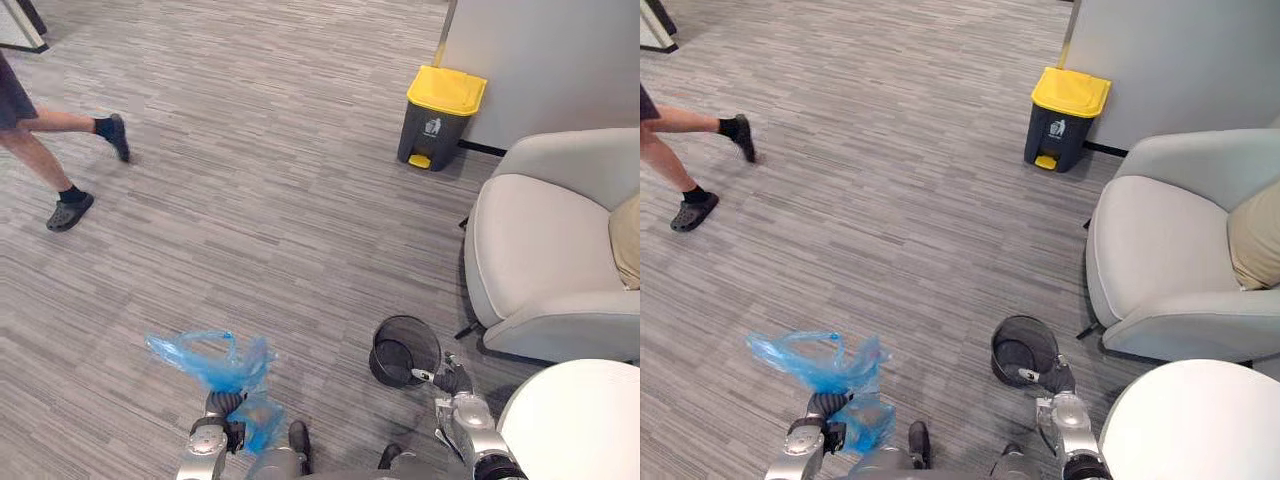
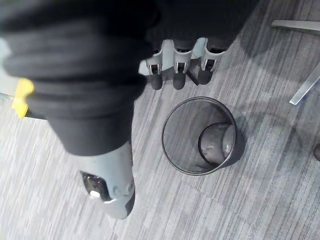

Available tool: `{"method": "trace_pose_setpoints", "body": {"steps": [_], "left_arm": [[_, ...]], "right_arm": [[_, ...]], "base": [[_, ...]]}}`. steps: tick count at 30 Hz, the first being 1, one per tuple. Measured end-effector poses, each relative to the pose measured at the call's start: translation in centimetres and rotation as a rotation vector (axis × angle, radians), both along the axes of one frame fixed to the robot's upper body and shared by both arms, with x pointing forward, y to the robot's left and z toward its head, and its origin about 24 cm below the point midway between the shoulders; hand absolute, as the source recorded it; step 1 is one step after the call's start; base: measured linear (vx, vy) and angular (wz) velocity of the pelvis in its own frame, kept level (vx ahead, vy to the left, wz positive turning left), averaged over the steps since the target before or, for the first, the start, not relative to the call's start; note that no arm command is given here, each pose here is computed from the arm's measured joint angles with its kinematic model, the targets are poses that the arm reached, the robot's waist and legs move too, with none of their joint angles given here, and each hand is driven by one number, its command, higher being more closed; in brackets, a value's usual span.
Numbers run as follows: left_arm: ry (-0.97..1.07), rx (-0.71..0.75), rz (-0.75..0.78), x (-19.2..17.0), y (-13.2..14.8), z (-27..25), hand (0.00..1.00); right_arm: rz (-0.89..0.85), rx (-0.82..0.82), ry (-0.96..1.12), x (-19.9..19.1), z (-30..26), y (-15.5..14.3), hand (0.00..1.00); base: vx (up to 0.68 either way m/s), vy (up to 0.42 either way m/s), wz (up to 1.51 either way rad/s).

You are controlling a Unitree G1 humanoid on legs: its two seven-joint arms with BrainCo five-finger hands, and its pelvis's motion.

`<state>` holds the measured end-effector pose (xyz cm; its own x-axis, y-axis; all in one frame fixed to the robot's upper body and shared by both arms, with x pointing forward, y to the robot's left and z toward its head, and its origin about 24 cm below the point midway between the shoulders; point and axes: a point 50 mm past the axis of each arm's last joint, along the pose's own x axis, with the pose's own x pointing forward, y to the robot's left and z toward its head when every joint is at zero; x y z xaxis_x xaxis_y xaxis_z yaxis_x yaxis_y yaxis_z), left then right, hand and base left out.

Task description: Gather rubbish on tea table into small bin, then transfer packed bag to large trash can.

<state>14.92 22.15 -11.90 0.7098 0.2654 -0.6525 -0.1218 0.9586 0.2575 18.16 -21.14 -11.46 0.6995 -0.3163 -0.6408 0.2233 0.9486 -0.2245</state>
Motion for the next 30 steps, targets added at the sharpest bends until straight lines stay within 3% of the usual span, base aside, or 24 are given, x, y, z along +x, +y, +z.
{"method": "trace_pose_setpoints", "body": {"steps": [11,20,27,30], "left_arm": [[-0.035,-0.012,0.024,1.2,-0.1,0.5,1.0],[-0.066,-0.064,0.103,0.6,-0.7,0.6,1.0],[-0.086,-0.096,0.109,0.7,-1.8,0.7,1.0],[-0.084,-0.09,0.101,0.9,-1.7,0.7,1.0]], "right_arm": [[-0.071,0.028,0.053,-2.8,-1.1,-0.4,0.0],[-0.034,0.074,-0.061,-0.7,0.4,1.2,0.0],[-0.055,0.053,-0.033,-1.4,0.1,0.7,0.0],[-0.058,0.085,-0.02,-2.0,-0.2,1.9,0.0]], "base": [[0.34,-0.097,0.56],[0.35,-0.123,-0.2],[0.26,0.246,-0.68],[0.33,0.293,-0.59]]}}
